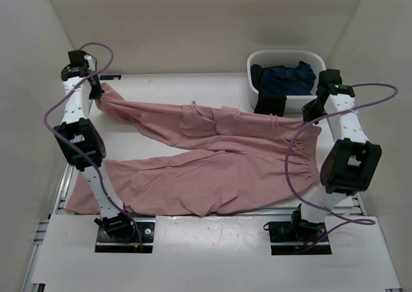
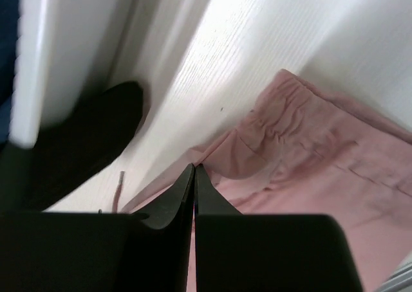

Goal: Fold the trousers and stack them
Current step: Fold the trousers

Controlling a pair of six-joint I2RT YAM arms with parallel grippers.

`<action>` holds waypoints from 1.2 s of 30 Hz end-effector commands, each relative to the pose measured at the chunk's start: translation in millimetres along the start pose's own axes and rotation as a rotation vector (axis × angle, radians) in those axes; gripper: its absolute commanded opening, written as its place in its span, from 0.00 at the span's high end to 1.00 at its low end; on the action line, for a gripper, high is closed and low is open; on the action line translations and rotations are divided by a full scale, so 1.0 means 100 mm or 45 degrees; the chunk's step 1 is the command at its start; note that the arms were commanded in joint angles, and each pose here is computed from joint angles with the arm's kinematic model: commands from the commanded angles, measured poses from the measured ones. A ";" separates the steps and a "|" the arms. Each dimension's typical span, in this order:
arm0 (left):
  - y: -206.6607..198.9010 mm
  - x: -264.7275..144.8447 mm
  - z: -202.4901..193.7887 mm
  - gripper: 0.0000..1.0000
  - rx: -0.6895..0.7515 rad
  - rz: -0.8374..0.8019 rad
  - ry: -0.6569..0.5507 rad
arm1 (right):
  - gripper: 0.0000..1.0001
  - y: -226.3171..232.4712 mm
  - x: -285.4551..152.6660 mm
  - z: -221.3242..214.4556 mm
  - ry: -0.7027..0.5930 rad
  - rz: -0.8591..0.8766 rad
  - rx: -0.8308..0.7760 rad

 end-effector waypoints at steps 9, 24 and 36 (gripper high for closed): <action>1.36 -1.57 -0.61 0.86 -0.259 0.413 -0.001 | 1.00 -0.67 -0.56 -0.16 -0.137 0.066 0.078; 1.54 -1.56 -2.82 0.71 -0.496 0.528 0.442 | 1.00 -1.60 -0.56 -1.07 -0.120 0.027 0.121; 1.85 -1.75 -3.00 0.13 -0.845 0.516 0.389 | 1.00 -1.70 -0.45 -1.32 -0.068 0.090 0.148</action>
Point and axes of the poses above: each gripper's point midway between its finger pads, its own x axis out along the fingers, its own y axis along the line the jaws close on, z = x × y, the point moved 5 cm from there along -x, back along the fingers, and after that the axes turned 4 degrees about -x, right-handed, at the moved point
